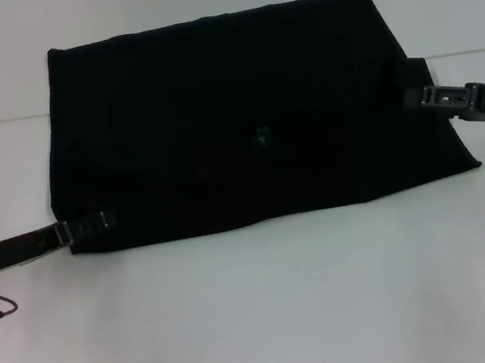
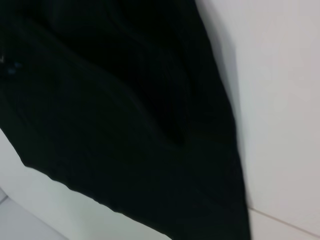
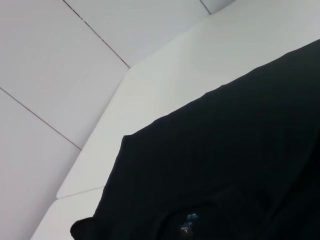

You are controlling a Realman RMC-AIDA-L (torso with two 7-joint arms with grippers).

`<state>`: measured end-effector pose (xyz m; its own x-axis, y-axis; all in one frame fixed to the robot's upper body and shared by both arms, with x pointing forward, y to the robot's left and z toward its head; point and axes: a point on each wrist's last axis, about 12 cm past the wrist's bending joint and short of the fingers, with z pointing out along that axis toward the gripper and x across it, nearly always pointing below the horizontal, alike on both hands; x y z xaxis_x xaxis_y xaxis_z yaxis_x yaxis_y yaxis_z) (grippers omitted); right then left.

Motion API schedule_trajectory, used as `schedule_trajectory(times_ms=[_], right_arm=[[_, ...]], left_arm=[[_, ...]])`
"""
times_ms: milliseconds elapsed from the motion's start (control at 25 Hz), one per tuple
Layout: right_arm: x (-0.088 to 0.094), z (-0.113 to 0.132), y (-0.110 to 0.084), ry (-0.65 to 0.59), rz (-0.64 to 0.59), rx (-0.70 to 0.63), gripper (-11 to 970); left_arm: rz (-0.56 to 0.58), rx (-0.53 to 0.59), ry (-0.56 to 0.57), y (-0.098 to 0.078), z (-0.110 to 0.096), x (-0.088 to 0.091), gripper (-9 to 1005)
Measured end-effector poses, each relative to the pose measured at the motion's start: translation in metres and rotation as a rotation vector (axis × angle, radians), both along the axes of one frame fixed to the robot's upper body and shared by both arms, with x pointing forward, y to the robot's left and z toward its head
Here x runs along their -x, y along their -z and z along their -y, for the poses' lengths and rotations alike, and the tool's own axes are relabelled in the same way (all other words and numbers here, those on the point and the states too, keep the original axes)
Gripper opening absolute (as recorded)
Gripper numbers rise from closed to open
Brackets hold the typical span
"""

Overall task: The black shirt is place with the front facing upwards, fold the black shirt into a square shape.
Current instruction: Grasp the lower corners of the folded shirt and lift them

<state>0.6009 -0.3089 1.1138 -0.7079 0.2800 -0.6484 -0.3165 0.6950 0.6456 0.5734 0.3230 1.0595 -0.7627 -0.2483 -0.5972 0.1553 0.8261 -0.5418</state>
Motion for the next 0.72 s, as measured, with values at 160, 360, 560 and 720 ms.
schedule_trajectory(times_ms=[160, 360, 560, 720], right_arm=[[0.0013, 0.0007, -0.0006, -0.001, 0.002, -0.014, 914], [0.0018, 0.0029, -0.0008, 0.007, 0.003, -0.020, 907], [0.0027, 0.0044, -0.0014, 0.009, 0.004, -0.030, 900], [0.0023, 0.0057, -0.0035, 0.004, 0.006, -0.029, 894]], left_arm=[[0.004, -0.019, 0.005, 0.0024, 0.0009, 0.0008, 842], [0.014, -0.033, -0.017, 0.0024, -0.0017, 0.0014, 777], [0.007, -0.047, -0.007, 0.0034, -0.0003, 0.0016, 673], [0.007, -0.039, -0.004, 0.0027, 0.0005, 0.0016, 589]])
